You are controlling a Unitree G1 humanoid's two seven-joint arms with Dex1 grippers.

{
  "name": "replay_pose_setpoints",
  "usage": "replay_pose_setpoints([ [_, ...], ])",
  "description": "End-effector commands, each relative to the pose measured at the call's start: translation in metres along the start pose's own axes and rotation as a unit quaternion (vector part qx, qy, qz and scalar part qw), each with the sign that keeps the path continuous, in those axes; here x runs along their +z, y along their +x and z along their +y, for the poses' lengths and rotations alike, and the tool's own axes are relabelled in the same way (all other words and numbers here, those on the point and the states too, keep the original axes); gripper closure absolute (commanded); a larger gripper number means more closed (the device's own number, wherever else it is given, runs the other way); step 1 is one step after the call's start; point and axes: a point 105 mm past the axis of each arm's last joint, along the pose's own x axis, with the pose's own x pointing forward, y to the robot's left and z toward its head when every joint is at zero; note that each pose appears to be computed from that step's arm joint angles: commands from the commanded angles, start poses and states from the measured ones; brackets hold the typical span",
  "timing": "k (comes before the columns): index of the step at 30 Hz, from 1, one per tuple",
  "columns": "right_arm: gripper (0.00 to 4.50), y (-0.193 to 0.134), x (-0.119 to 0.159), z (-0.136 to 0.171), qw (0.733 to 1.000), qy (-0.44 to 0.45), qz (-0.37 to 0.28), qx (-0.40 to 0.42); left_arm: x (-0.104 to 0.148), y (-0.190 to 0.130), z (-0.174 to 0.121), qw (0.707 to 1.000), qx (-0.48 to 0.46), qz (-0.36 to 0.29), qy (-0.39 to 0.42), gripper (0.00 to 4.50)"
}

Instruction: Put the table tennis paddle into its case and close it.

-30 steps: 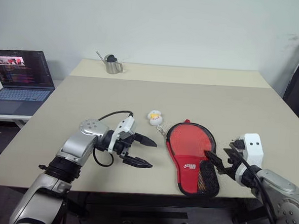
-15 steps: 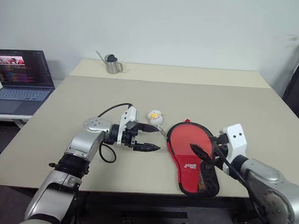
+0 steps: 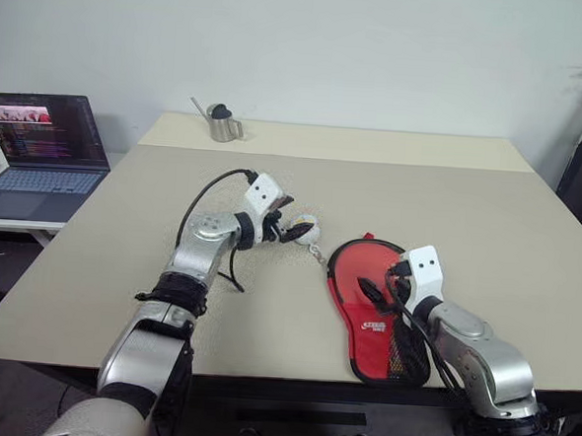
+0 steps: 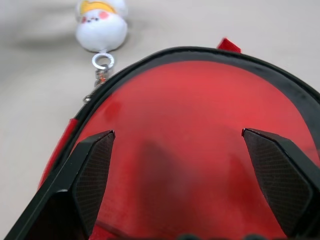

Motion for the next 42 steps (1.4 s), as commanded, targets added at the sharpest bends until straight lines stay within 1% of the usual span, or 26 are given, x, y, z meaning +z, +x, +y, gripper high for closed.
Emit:
replay_pose_setpoints([
  [1,0.03,0.0,0.01,-0.002,1.0,0.0,-0.027,-0.012,0.004,0.012,0.007,1.0,0.021,0.011,-0.007,0.45],
  [6,0.03,0.002,0.011,0.003,0.999,0.003,-0.031,-0.008,-0.011,0.027,0.003,0.996,0.027,0.057,-0.061,0.45],
  [8,0.03,0.002,0.01,0.005,0.999,0.005,-0.032,-0.008,-0.016,0.033,-0.004,0.994,0.023,0.07,-0.078,0.45],
  [14,0.03,0.002,0.009,0.01,0.999,0.009,-0.035,-0.008,-0.033,0.045,-0.027,0.99,0.004,0.11,-0.086,0.45],
  [18,0.03,0.0,0.01,0.007,0.999,0.013,-0.038,-0.019,-0.042,0.048,-0.035,0.988,-0.002,0.127,-0.083,0.45],
  [21,0.0,-0.003,0.01,0.002,0.999,0.016,-0.041,-0.03,-0.046,0.047,-0.037,0.988,0.002,0.133,-0.083,1.04],
  [27,0.0,-0.007,0.004,0.0,0.999,0.021,-0.031,-0.037,-0.047,0.046,-0.037,0.988,0.0,0.128,-0.088,3.1],
  [29,0.0,-0.009,-0.002,-0.002,0.999,0.016,-0.02,-0.039,-0.047,0.045,-0.036,0.988,0.0,0.124,-0.088,3.68],
  [31,0.0,-0.01,-0.008,-0.005,0.999,0.016,-0.011,-0.044,-0.047,0.044,-0.034,0.989,0.002,0.12,-0.091,4.06],
  [35,0.0,-0.007,-0.012,0.001,0.999,0.016,-0.009,-0.027,-0.047,0.041,-0.032,0.989,0.003,0.111,-0.098,4.14],
  [42,0.0,0.011,0.009,0.009,0.998,0.001,-0.058,0.019,-0.045,0.04,-0.031,0.989,-0.004,0.097,-0.109,4.14],
])
